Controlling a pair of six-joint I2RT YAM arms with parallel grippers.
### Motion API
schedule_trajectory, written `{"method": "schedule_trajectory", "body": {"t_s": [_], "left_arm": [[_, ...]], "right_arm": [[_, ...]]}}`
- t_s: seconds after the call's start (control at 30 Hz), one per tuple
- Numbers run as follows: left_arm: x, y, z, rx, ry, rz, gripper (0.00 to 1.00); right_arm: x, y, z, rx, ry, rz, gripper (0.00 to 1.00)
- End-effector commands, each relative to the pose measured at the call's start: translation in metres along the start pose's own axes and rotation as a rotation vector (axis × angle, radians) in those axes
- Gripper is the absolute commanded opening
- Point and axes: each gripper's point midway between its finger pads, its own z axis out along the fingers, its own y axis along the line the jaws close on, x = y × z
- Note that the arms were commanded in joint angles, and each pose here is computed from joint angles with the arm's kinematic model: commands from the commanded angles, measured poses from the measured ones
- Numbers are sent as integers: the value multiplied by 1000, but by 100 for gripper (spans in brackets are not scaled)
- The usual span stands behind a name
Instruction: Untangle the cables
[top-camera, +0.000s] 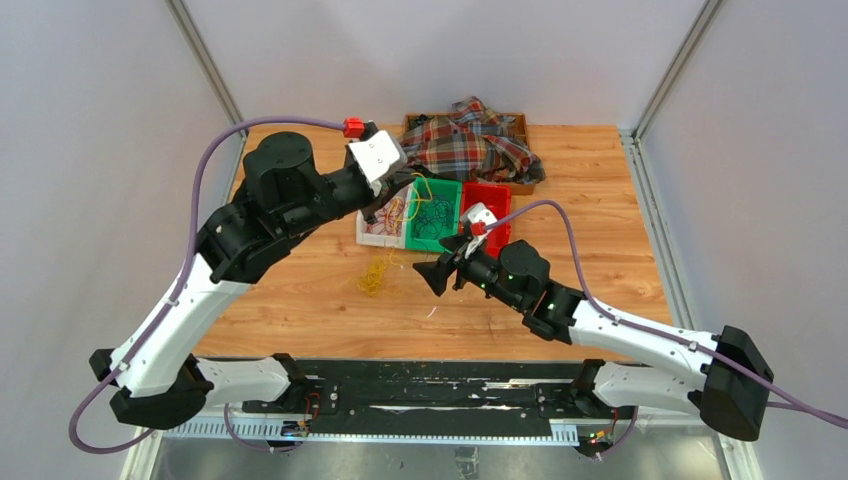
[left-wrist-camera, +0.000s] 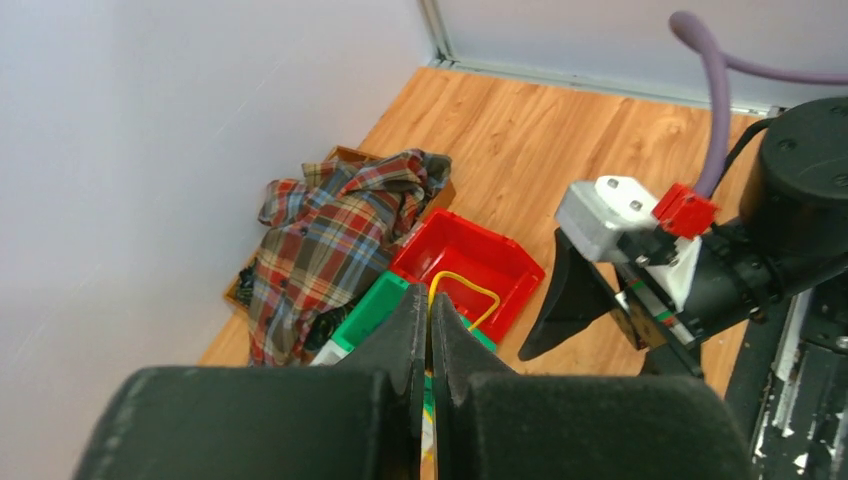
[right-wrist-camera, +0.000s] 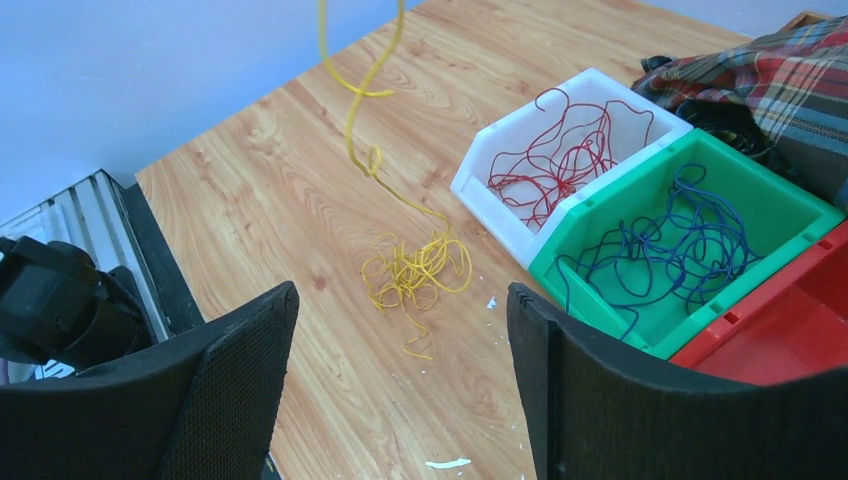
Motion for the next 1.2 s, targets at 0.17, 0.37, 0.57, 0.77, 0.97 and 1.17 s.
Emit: {"method": "schedule_trajectory", "body": {"t_s": [0.17, 0.37, 0.57, 0.77, 0.97, 1.17], "left_arm": [[-9, -10, -1, 55, -13, -87, 1], [-17, -5, -6, 42, -25, -87, 1], [-13, 5, -9, 17, -5, -98, 0], [-25, 8, -14, 21, -38, -72, 0], [-67, 10, -29, 52, -137, -6, 0], [-106, 21, -51, 10, -232, 67, 1]], "right_arm": [[-1, 0, -5, 2, -7, -47, 74], [18, 1, -11, -9, 3, -2, 72], [24, 4, -12, -35, -22, 24, 70], [7, 6, 3, -34, -81, -2, 74], [-6, 8, 52, -36, -158, -66, 79], [-8, -1, 100, 29, -184, -107, 77]]}}
